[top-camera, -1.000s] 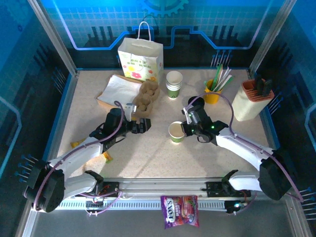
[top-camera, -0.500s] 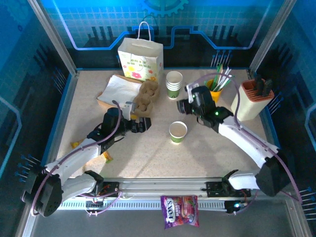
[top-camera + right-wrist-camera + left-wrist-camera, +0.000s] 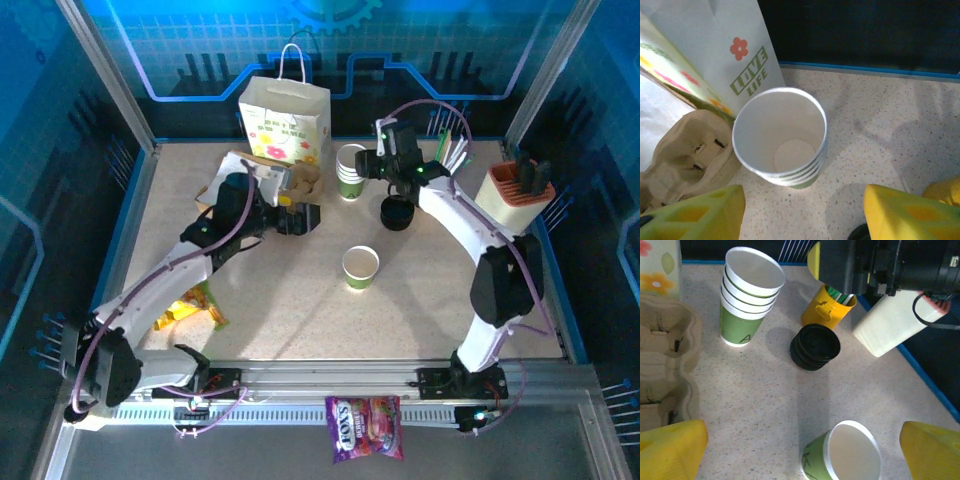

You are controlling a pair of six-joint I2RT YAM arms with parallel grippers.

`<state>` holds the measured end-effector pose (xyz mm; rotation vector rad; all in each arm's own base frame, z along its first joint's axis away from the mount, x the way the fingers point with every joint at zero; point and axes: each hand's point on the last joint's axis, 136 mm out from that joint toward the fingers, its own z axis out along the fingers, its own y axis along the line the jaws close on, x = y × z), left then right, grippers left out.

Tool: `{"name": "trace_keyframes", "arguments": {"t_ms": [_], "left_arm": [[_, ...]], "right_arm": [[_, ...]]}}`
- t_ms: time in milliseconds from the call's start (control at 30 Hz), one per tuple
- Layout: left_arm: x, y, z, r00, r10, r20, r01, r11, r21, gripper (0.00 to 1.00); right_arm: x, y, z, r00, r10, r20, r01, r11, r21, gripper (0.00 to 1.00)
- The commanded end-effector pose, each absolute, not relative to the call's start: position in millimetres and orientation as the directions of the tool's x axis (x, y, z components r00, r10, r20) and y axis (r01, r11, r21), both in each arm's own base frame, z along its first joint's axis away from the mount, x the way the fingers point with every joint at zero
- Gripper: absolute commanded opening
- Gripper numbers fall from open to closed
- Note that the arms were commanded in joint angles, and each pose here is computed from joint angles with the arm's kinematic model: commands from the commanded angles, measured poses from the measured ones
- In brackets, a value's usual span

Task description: Pack the takeout coffee

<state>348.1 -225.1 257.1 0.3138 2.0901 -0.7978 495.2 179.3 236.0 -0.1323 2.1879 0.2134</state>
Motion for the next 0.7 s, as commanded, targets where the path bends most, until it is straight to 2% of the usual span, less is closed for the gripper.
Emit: {"name": "trace_keyframes", "arguments": {"t_ms": [0,200,433,667], "left_arm": [[349.7,-220.2,245.2,-0.627,0.048,-0.777,0.475,0.814,-0.333,0.99],[356.5,-219.8,228.9,-0.616,0.006,-0.788,0.451,0.823,-0.346,0.99],[352.6,-225.2,219.7,-0.625,0.004,-0.781,0.457,0.813,-0.362,0.97],[347.2,-232.7,218.7,-0.616,0.008,-0.787,0.483,0.794,-0.370,0.97]], "right_arm": [[514.9,170.3,228.6,-0.608,0.004,-0.794,-0.119,0.988,0.096,0.63],[542.0,173.3,210.1,-0.631,0.001,-0.776,-0.101,0.991,0.083,0.57],[557.6,177.8,200.2,-0.651,-0.007,-0.759,-0.096,0.993,0.073,0.40],[567.2,176.4,192.2,-0.671,-0.032,-0.740,-0.086,0.996,0.035,0.32]]}}
